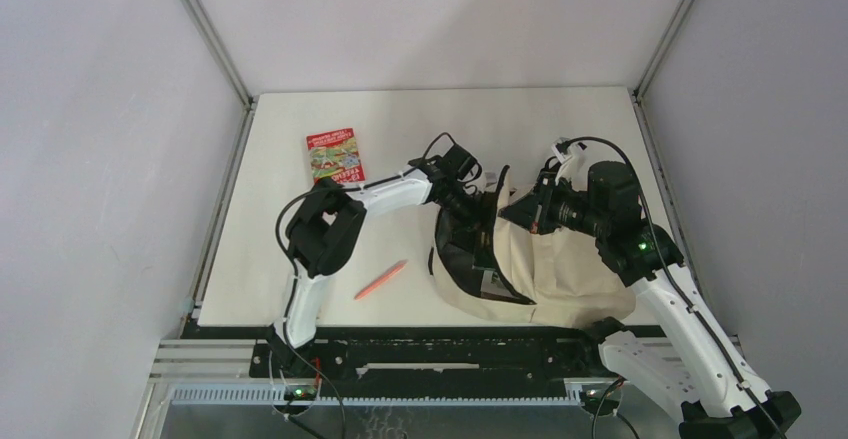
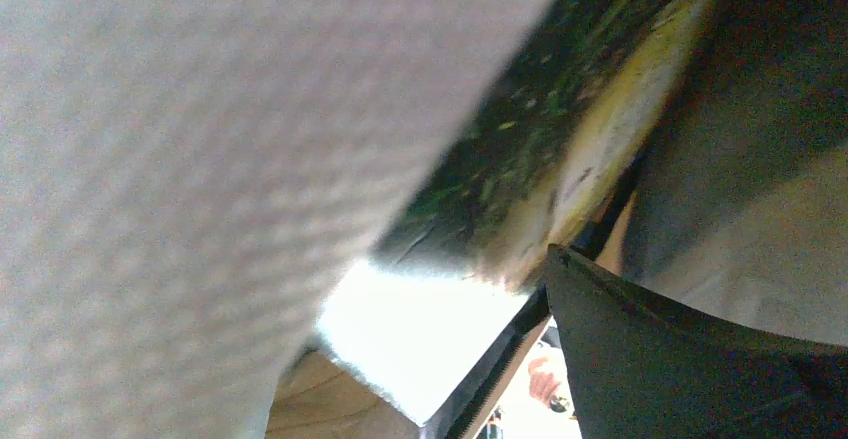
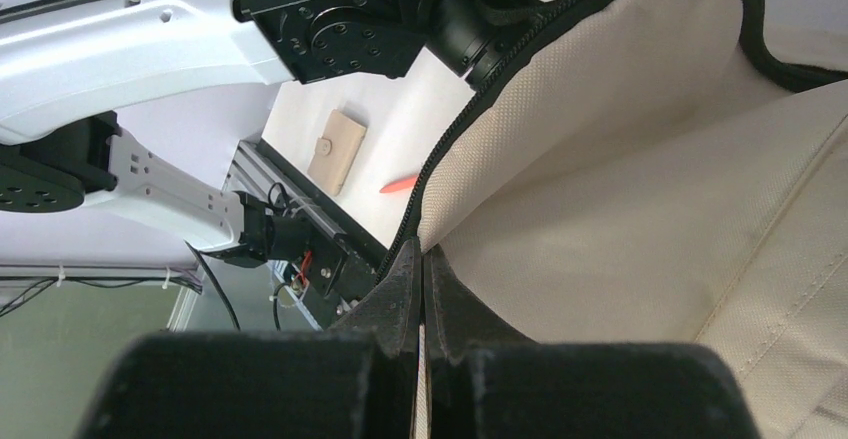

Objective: Pack the student bag
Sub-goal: Place the book in the student bag, then move the book to the center of the board.

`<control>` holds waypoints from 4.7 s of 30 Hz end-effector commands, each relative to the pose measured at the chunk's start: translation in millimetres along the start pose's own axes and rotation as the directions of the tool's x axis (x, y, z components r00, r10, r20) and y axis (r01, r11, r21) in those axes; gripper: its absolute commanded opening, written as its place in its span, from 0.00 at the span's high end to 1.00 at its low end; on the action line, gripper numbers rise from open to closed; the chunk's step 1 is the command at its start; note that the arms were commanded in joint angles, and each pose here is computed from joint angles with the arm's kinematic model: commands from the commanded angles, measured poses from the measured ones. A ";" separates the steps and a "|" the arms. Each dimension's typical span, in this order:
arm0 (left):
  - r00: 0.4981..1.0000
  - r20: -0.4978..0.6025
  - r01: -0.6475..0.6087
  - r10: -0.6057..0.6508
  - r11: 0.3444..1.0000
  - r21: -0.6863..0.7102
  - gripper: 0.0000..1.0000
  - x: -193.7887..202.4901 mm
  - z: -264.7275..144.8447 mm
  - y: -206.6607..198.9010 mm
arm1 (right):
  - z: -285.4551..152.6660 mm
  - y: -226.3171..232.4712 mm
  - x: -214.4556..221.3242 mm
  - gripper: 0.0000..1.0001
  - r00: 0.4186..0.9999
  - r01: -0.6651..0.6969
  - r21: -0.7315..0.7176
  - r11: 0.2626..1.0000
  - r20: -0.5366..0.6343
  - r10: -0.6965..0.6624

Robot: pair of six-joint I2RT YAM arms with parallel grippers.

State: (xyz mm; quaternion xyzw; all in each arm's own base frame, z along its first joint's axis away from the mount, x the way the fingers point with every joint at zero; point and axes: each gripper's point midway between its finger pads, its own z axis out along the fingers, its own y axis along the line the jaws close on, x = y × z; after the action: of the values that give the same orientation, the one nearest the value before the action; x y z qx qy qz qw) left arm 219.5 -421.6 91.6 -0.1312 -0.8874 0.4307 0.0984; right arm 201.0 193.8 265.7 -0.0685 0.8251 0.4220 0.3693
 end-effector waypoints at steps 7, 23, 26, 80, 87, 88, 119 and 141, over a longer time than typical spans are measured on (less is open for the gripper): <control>0.988 0.096 -0.114 0.121 0.991 -0.076 0.12 1.5 -39.1 -19.2 | -2.6 18.6 -16.1 1.00 0.997 0.058 -0.067 0.996 0.062 -0.054; 0.986 0.105 -0.122 0.130 0.989 -0.078 0.52 5.8 -45.7 -23.6 | 2.8 18.1 -14.5 1.00 0.998 0.055 -0.069 0.996 0.047 -0.052; 0.987 0.096 -0.120 0.126 0.991 -0.066 0.70 4.2 -42.7 -23.9 | 3.4 18.6 -14.5 1.00 0.998 0.055 -0.072 0.996 0.046 -0.051; 0.695 0.709 0.300 0.119 0.848 -0.437 0.41 -5.9 -312.0 119.2 | 113.6 -48.3 61.6 1.00 0.978 0.020 0.249 0.968 -0.208 0.033; 0.640 0.748 0.419 0.174 0.738 -0.530 0.38 -16.7 -357.5 160.9 | 103.0 -142.9 103.0 0.98 0.945 0.047 0.597 0.801 -0.285 0.157; 0.630 0.759 0.428 0.168 0.740 -0.519 0.38 -21.5 -361.4 164.1 | 96.3 -150.6 105.7 0.96 0.945 0.053 0.625 0.779 -0.284 0.163; 0.553 0.812 0.666 -0.188 0.686 -0.294 0.45 -110.3 -365.8 330.7 | 29.9 -73.3 11.8 0.29 0.999 -0.043 0.460 0.887 0.035 0.030; 0.497 0.816 0.583 -0.294 0.810 -0.063 1.00 -107.9 -241.0 210.4 | 80.9 -37.9 -19.8 0.29 0.996 -0.079 0.312 0.947 0.061 0.063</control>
State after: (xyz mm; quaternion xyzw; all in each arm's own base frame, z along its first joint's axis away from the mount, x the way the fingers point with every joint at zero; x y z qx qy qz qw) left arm 433.9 -99.5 36.0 0.2723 -0.9235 0.2078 -0.1727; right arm 258.9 201.1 195.4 0.0422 0.8965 0.2604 0.3559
